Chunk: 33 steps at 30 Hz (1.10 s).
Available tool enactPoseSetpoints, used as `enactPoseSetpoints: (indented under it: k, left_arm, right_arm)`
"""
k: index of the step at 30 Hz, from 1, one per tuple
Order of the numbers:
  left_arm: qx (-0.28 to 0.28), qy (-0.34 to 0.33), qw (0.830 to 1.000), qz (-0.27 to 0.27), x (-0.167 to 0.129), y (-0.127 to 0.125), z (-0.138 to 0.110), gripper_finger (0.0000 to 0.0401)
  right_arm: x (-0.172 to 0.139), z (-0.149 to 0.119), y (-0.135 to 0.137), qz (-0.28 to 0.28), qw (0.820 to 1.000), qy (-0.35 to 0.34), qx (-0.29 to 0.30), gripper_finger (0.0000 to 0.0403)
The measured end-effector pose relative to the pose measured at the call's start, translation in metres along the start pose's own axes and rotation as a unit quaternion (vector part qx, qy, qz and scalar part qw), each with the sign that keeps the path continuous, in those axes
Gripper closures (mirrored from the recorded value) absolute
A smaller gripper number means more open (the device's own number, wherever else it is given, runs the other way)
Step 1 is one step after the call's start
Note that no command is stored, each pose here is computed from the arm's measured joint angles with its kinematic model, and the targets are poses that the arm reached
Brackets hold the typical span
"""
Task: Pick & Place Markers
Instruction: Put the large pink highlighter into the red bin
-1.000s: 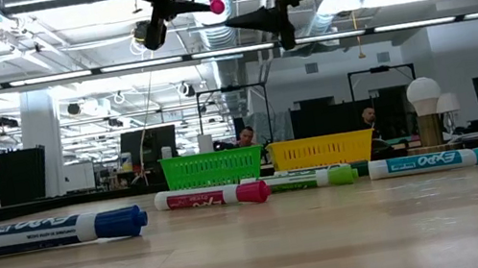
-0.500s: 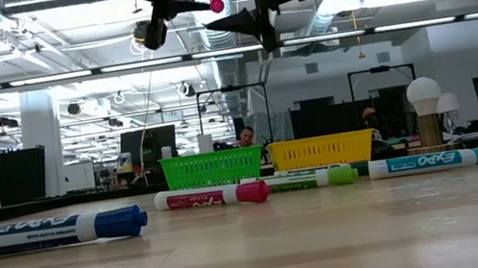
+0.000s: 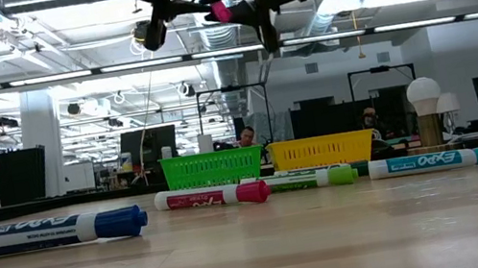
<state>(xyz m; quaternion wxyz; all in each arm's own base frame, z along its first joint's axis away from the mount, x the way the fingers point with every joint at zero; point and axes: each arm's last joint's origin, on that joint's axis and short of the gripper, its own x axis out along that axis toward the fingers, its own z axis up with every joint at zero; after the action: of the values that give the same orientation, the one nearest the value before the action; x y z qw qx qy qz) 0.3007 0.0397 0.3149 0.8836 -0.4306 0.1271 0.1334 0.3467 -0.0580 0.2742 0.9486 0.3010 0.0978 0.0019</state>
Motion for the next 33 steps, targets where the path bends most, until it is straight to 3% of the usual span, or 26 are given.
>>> enactPoseSetpoints:
  k: [8,21,27,33]
  left_arm:
    - [0.017,-0.008,1.0,0.008,0.0,0.0,0.0,0.0304]
    - [0.051,-0.005,0.999,-0.004,-0.004,0.0,0.004,0.0191]
    - [0.099,-0.042,0.994,-0.022,-0.032,-0.002,0.024,0.0158]
    - [0.148,-0.099,0.984,0.011,-0.066,0.004,0.047,0.0159]
  right_arm:
    - [0.0,-0.001,-0.001,-0.007,1.0,0.002,-0.003,0.0352]
    - [-0.002,0.001,-0.01,-0.023,1.0,0.01,0.005,0.0346]
    - [-0.005,-0.001,-0.02,-0.052,0.998,0.034,0.017,0.0345]
    - [-0.01,0.002,-0.035,-0.078,0.995,0.051,0.021,0.0345]
